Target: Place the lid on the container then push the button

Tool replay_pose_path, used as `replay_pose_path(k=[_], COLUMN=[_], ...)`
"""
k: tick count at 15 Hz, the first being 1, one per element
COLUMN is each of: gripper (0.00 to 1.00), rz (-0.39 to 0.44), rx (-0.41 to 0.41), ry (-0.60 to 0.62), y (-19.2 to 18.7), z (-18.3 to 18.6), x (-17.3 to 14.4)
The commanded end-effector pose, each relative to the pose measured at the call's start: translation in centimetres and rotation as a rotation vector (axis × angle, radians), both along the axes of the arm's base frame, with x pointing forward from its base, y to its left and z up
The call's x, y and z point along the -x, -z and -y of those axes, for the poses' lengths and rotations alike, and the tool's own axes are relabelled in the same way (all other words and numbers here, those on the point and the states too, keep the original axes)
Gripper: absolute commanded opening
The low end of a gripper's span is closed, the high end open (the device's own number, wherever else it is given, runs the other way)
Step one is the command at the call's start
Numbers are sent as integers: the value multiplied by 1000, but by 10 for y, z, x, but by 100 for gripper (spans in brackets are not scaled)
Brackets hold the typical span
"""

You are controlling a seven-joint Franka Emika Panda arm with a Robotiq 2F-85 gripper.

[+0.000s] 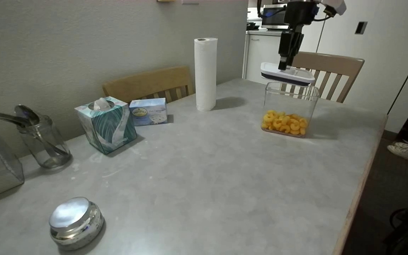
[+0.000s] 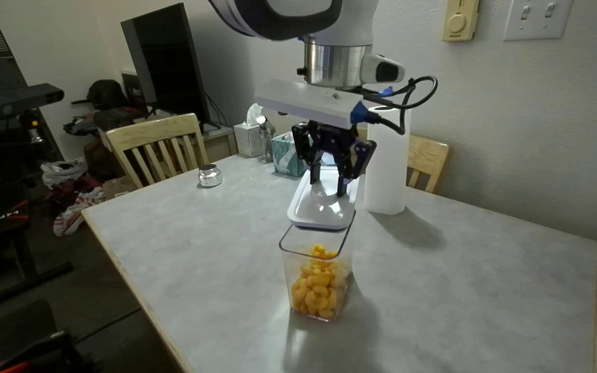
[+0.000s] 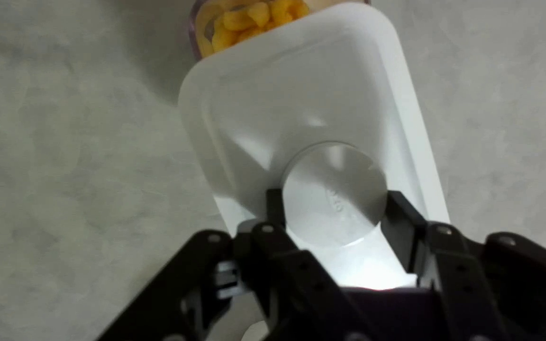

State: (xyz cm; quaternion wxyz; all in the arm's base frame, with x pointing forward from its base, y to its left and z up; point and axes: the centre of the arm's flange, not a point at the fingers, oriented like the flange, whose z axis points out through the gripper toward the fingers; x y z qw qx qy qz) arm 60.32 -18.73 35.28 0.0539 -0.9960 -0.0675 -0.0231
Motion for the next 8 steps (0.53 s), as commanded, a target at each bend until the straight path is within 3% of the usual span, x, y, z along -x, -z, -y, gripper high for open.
replay_pose_path(k=[1, 8], gripper=[29, 29], rz=[19, -2], rx=[-42, -92], ry=[-4, -2], y=[4, 22], z=[8, 18], x=[8, 29])
